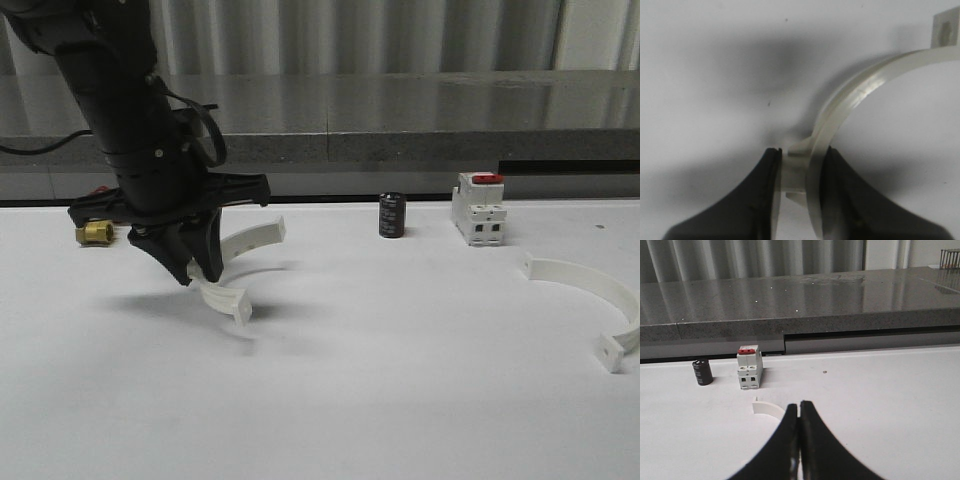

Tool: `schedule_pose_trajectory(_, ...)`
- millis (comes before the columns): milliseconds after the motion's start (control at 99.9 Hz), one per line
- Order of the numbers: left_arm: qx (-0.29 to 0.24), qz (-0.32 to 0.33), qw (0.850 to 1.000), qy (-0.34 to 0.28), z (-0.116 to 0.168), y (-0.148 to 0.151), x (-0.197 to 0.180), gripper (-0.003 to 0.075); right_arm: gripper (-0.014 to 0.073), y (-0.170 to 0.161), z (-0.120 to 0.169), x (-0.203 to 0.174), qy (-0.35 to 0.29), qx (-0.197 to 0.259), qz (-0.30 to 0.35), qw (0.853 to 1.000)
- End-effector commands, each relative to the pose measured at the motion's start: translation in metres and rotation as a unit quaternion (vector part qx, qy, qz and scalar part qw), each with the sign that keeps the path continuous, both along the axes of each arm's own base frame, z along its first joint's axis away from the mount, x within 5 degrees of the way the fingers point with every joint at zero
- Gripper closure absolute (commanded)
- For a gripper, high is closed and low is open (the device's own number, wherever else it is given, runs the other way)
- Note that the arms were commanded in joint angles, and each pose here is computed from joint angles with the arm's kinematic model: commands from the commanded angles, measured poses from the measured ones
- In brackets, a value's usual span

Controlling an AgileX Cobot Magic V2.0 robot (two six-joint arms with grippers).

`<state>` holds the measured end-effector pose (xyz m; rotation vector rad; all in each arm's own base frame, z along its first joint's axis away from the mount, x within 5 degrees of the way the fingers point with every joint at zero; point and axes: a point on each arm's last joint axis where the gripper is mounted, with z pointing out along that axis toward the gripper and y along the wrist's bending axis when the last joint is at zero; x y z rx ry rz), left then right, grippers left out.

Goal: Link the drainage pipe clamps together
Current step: 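Lower the held clamp half onto the table center with the left gripper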

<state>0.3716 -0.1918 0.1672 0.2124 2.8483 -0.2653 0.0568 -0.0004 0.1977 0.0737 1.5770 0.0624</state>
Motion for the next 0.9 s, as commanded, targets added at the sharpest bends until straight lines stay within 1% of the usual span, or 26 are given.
schedule_pose_trajectory(0, -0.025, 0.002, 0.999, -0.042, 0.029, -0.007, 0.002, 0.0741, 0.0663, 0.000, 0.015, -0.003, -0.062, -0.005, -0.002, 0.998)
schedule_pose_trajectory(270, -0.029, 0.002, 0.998, -0.053, 0.029, -0.008, 0.003, 0.0741, 0.0663, 0.000, 0.015, -0.003, -0.062, -0.005, -0.002, 0.998)
schedule_pose_trajectory(500, -0.016, -0.003, 0.999, -0.029, 0.014, -0.011, 0.002, 0.0741, 0.0663, 0.000, 0.015, -0.003, -0.062, -0.005, -0.002, 0.998)
schedule_pose_trajectory(681, -0.013, -0.002, 1.000, -0.021, 0.009, -0.014, 0.001, 0.0734, 0.0663, 0.000, 0.015, -0.003, -0.062, -0.005, -0.002, 0.998)
schedule_pose_trajectory(731, -0.013, -0.002, 1.000, -0.021, 0.009, -0.014, 0.001, 0.0710, 0.0663, 0.000, 0.015, -0.003, -0.062, -0.005, -0.002, 0.998)
schedule_pose_trajectory(801, -0.013, -0.002, 1.000, -0.020, 0.009, -0.014, 0.001, 0.0648, 0.0663, 0.000, 0.015, -0.003, -0.062, -0.005, -0.002, 0.998)
schedule_pose_trajectory(891, -0.013, -0.002, 1.000, -0.019, 0.009, -0.014, 0.001, 0.0535, 0.0663, 0.000, 0.015, -0.003, -0.062, -0.005, -0.002, 0.998)
